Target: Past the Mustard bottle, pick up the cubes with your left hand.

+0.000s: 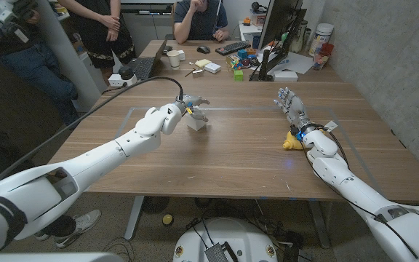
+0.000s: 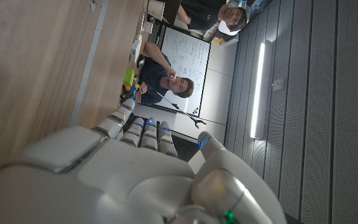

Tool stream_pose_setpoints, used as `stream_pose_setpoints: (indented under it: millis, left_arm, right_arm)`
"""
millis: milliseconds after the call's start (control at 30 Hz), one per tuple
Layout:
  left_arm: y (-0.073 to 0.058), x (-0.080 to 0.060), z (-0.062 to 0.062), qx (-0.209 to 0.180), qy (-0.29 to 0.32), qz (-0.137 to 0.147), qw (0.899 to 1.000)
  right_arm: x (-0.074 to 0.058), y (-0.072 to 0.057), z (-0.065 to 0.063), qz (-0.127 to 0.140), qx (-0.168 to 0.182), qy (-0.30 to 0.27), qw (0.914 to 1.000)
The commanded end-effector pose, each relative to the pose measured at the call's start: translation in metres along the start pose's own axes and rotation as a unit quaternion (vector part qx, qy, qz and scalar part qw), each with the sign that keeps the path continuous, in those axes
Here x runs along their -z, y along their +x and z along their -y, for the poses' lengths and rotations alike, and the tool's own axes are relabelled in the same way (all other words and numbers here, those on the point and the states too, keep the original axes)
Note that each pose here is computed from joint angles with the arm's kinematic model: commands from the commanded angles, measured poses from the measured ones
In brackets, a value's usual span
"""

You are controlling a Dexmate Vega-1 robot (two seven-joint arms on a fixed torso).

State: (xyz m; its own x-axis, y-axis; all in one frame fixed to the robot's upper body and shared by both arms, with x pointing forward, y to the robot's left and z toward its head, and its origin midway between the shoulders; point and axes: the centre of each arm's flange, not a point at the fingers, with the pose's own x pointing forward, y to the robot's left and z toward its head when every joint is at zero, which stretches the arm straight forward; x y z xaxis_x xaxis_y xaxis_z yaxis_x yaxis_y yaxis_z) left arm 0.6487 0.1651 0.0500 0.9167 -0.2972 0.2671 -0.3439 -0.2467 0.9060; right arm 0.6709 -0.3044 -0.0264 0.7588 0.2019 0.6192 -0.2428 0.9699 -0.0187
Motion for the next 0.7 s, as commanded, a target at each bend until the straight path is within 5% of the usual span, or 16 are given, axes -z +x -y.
stream_pose_setpoints:
  millis: [33, 700]
  left_arm:
    - [0.0, -0.0051, 0.0014, 0.025, 0.019, -0.004, 1.0]
    - [-0.0028, -0.0144, 0.0024, -0.011, 0.054, -0.013, 0.998]
  right_arm:
    - [-0.0007, -0.0007, 0.0018, 0.004, 0.004, 0.004, 1.0]
    - [-0.0027, -0.005, 0.0035, 0.009, 0.006, 0.005, 0.9999]
